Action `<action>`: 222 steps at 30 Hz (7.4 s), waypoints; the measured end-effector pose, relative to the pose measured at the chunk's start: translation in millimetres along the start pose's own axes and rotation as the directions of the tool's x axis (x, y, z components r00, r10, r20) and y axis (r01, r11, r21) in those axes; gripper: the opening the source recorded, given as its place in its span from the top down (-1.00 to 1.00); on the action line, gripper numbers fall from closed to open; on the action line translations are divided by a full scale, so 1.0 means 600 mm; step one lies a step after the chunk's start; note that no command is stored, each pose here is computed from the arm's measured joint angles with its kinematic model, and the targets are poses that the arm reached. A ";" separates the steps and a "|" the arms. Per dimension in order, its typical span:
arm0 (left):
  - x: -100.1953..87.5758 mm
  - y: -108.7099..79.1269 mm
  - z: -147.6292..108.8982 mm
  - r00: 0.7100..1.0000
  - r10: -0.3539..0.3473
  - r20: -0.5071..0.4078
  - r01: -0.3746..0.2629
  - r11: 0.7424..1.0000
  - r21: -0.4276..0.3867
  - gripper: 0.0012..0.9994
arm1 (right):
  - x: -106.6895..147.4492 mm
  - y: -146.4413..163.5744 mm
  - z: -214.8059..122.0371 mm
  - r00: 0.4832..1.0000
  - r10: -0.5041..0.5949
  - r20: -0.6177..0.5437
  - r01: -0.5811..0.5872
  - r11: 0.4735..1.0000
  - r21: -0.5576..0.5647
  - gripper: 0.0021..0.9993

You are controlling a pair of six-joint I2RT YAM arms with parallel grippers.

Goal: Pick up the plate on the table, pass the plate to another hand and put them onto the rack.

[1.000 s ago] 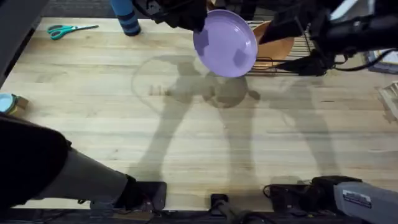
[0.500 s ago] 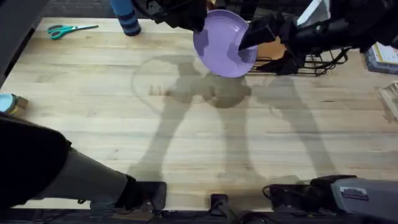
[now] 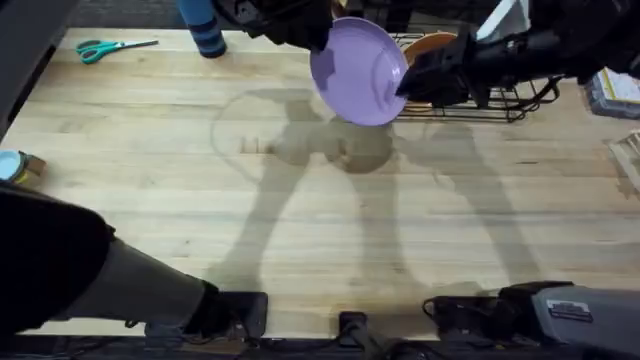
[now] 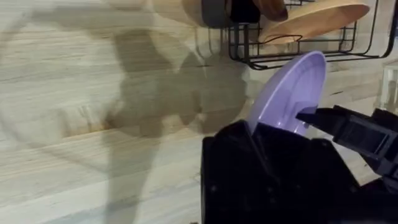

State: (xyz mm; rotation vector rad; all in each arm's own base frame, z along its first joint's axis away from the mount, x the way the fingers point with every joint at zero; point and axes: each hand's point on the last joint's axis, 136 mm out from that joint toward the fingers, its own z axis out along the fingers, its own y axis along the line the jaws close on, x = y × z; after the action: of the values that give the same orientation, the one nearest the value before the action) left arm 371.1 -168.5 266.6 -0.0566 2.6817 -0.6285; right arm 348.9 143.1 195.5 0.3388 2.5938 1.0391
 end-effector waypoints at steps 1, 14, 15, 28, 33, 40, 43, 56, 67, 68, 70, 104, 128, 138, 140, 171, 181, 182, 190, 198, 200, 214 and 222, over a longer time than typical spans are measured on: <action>0.000 0.000 0.000 1.000 0.000 0.000 0.000 1.000 0.000 0.92 | 0.000 0.000 0.000 1.000 0.000 0.000 0.000 1.000 0.000 0.94; 0.001 -0.002 0.000 1.000 -0.008 -0.003 0.008 1.000 0.007 -0.99 | 0.000 -0.002 0.000 1.000 0.002 0.000 -0.002 1.000 0.006 0.94; 0.001 -0.002 0.000 1.000 -0.008 -0.003 0.008 1.000 0.007 -0.99 | 0.000 -0.002 0.000 1.000 0.003 0.000 -0.003 1.000 0.007 0.94; 0.001 -0.002 0.000 1.000 -0.008 -0.003 0.008 1.000 0.007 -0.99 | -0.008 0.000 0.000 1.000 -0.009 0.020 0.009 1.000 0.004 0.94; 0.001 -0.002 0.000 1.000 -0.008 -0.003 0.008 1.000 0.007 -0.99 | -0.032 -0.002 -0.009 0.997 -0.018 0.070 0.018 1.000 -0.009 0.94; 0.001 -0.002 0.000 1.000 -0.008 -0.003 0.008 1.000 0.007 -0.99 | -0.068 -0.035 -0.039 0.990 -0.013 0.144 0.011 1.000 0.019 0.94; 0.001 -0.002 0.000 1.000 -0.008 -0.003 0.008 1.000 0.007 -0.99 | -0.081 -0.039 -0.069 0.979 -0.053 0.196 0.048 0.998 0.028 0.94; -0.001 -0.003 0.000 1.000 -0.006 0.001 0.006 1.000 0.009 -0.99 | -0.127 -0.009 -0.210 0.840 -0.296 0.454 0.281 0.954 0.104 0.94; -0.007 -0.006 0.000 1.000 -0.002 0.015 0.001 1.000 0.016 -0.99 | -0.220 0.066 -0.284 0.474 -0.609 0.636 0.558 0.766 0.318 0.94; -0.008 -0.006 0.000 1.000 0.000 0.019 0.000 1.000 0.018 -0.99 | -0.229 0.067 -0.288 0.439 -0.632 0.639 0.568 0.746 0.348 0.94; -0.010 -0.007 0.000 1.000 0.001 0.024 -0.002 1.000 0.020 -0.99 | -0.252 0.073 -0.296 0.351 -0.683 0.641 0.589 0.693 0.416 0.94; -0.014 -0.009 -0.001 0.999 0.004 0.034 -0.005 1.000 0.023 -0.99 | -0.411 0.073 -0.235 0.020 -0.847 0.532 0.731 0.376 0.570 0.94; -0.010 -0.007 0.000 1.000 0.001 0.023 -0.001 1.000 0.018 -0.99 | -0.425 -0.017 -0.118 -0.020 -0.949 0.315 0.824 0.163 0.543 0.94; -0.010 -0.007 0.000 1.000 0.001 0.024 -0.001 1.000 0.018 -0.99 | -0.420 -0.060 -0.066 -0.016 -0.961 0.274 0.859 0.127 0.496 0.94; -0.010 -0.007 0.000 1.000 0.001 0.024 -0.001 1.000 0.019 -0.99 | -0.417 -0.068 -0.056 -0.007 -0.962 0.272 0.868 0.130 0.480 0.94; -0.010 -0.007 0.000 1.000 0.001 0.024 -0.001 1.000 0.018 -0.99 | -0.384 -0.157 0.009 0.068 -0.990 0.123 0.922 0.109 0.372 0.94; -0.010 -0.007 0.000 1.000 0.001 0.024 -0.001 1.000 0.018 -0.99 | -0.398 -0.170 -0.003 0.059 -0.992 0.108 0.906 0.099 0.411 0.94; -0.010 -0.007 0.000 1.000 0.001 0.024 -0.001 1.000 0.019 -0.99 | -0.401 -0.169 -0.005 0.051 -0.993 0.108 0.902 0.092 0.421 0.94; -0.011 -0.007 0.000 1.000 0.001 0.025 -0.002 1.000 0.019 -0.99 | -0.411 -0.160 -0.013 0.005 -0.992 0.123 0.895 0.060 0.442 0.94; -0.011 -0.008 0.000 1.000 0.002 0.027 -0.003 1.000 0.020 -0.99 | -0.410 -0.157 -0.015 -0.006 -0.992 0.124 0.896 0.050 0.441 0.94; -0.011 -0.007 0.000 1.000 0.002 0.027 -0.002 1.000 0.020 -0.99 | -0.407 -0.156 -0.018 -0.002 -0.993 0.122 0.898 0.052 0.436 0.94; -0.011 -0.008 0.000 1.000 0.002 0.026 -0.002 1.000 0.020 -0.99 | -0.365 -0.149 -0.035 -0.007 -0.998 0.067 0.926 0.019 0.376 0.94; -0.011 -0.007 0.000 1.000 0.002 0.027 -0.002 1.000 0.020 -0.99 | -0.353 -0.153 -0.030 -0.003 -0.999 0.053 0.937 0.016 0.350 0.94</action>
State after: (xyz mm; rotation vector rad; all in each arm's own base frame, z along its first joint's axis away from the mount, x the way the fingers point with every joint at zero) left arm 377.1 -171.6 271.2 -0.0566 2.6490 -0.6492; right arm 527.6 -3.8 187.8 -1.1624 1.7830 0.0654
